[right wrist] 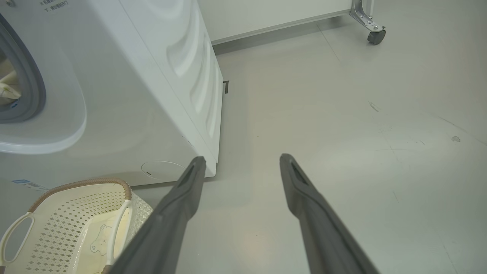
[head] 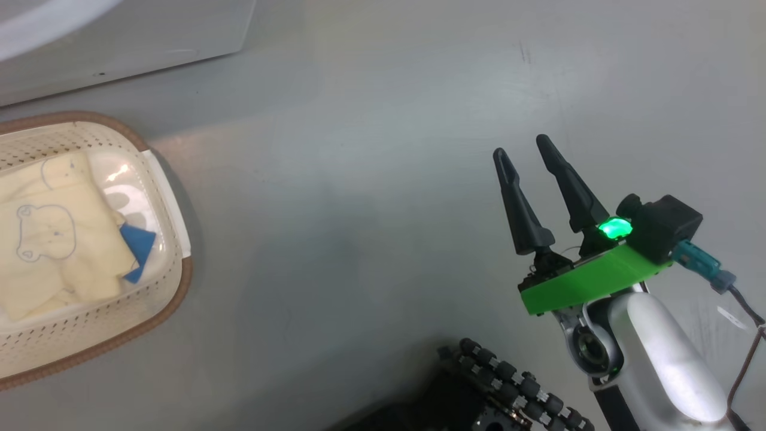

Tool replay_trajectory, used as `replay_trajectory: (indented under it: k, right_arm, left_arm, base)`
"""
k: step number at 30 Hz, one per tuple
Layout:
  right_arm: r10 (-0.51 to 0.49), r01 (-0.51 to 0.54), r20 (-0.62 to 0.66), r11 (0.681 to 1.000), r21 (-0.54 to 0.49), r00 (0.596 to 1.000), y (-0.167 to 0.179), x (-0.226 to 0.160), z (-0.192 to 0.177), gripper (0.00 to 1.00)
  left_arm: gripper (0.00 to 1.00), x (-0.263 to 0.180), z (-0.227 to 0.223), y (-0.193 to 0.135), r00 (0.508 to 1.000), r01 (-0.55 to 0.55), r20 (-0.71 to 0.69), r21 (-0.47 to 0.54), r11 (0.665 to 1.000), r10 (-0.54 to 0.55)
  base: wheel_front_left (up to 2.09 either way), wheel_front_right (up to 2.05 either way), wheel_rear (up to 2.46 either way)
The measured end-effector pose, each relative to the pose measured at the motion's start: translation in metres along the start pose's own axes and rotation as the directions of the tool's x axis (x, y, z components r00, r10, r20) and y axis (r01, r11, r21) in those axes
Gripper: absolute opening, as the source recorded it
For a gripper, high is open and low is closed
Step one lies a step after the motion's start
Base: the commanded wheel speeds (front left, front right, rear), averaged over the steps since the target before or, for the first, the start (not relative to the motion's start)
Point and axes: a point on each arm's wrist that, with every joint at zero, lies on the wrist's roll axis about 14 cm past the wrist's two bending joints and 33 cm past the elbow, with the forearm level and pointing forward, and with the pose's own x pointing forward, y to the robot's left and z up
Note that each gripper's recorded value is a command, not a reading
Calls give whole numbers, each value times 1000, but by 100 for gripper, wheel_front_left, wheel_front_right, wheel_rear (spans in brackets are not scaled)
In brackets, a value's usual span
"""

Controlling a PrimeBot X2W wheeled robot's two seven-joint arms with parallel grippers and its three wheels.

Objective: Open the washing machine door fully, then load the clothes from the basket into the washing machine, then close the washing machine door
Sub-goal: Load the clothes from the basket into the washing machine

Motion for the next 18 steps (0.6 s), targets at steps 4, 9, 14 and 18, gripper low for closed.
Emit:
replay_trajectory:
  k: [4, 9, 14, 18]
  right_arm:
    - [5, -5, -3, 1000, 0, 1000, 1, 3, -2, 100]
    - [18, -18, 6, 1000, 1, 1000, 5, 7, 0, 100]
    - [31, -31, 19, 1000, -5, 999, 8, 10, 3, 100]
    - [38, -38, 34, 999, -6, 999, 10, 12, 7, 100]
  left_arm:
    - [100, -2, -7, 0, 999, 2, -39, 2, 1000, -2]
    - [100, -6, -3, -2, 999, 10, -43, -4, 1000, -10]
    - [100, -14, -1, -3, 999, 12, -41, -25, 1000, -13]
    - [100, -28, -13, -5, 999, 9, -45, -28, 1000, -11]
  base:
    - [0, 0, 0]
    - [0, 0, 0]
    - [0, 0, 0]
    - [0, 0, 0]
